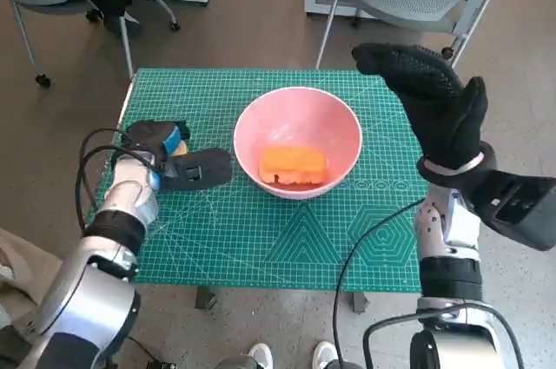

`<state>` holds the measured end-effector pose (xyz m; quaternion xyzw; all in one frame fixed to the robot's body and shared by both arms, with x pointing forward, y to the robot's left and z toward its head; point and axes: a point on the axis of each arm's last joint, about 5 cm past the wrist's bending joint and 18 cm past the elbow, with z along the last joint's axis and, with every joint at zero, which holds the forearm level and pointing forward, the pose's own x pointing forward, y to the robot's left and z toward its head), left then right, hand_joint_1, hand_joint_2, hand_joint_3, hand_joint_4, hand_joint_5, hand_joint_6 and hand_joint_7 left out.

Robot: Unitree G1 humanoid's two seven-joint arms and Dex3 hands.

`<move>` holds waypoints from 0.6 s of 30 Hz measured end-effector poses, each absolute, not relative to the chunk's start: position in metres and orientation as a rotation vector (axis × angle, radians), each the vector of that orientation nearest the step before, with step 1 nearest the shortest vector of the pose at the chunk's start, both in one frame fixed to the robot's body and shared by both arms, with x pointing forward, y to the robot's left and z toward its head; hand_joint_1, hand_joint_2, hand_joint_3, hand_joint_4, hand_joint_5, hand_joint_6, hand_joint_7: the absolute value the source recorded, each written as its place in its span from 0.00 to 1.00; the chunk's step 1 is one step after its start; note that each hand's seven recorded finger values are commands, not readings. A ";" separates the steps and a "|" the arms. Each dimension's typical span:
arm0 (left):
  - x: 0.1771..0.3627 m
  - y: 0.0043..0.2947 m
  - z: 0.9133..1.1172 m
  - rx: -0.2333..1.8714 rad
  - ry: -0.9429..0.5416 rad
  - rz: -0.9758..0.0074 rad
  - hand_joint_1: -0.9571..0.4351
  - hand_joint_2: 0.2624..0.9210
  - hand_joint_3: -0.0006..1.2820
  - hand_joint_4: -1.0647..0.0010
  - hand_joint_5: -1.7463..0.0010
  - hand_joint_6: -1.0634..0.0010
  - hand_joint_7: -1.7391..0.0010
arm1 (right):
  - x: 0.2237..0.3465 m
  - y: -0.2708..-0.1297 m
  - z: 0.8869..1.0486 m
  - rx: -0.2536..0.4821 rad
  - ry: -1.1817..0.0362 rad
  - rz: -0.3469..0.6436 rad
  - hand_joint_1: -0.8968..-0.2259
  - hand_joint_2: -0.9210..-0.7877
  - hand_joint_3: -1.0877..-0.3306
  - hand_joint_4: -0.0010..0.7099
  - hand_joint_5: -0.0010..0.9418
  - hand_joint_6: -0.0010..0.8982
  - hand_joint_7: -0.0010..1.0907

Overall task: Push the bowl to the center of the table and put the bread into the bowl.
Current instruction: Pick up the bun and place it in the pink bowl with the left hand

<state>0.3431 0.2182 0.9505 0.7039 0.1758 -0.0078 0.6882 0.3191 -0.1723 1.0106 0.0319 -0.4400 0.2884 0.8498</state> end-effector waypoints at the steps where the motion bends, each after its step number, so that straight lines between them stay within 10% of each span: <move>1: 0.343 0.219 0.951 1.572 0.394 -0.016 0.69 0.68 0.44 0.59 0.05 0.38 0.38 | 0.319 -0.172 1.010 0.068 -0.927 0.608 0.28 0.00 0.37 0.05 0.00 0.00 0.23; 15: 0.344 0.223 0.956 1.557 0.365 -0.016 0.69 0.42 0.69 0.59 0.04 0.44 0.24 | 0.319 -0.168 1.010 0.076 -0.924 0.612 0.28 0.00 0.37 0.04 0.00 0.00 0.23; 18: 0.345 0.224 0.961 1.541 0.337 -0.009 0.69 0.50 0.59 0.54 0.08 0.40 0.31 | 0.319 -0.168 1.009 0.076 -0.923 0.612 0.28 0.00 0.37 0.04 0.00 0.00 0.23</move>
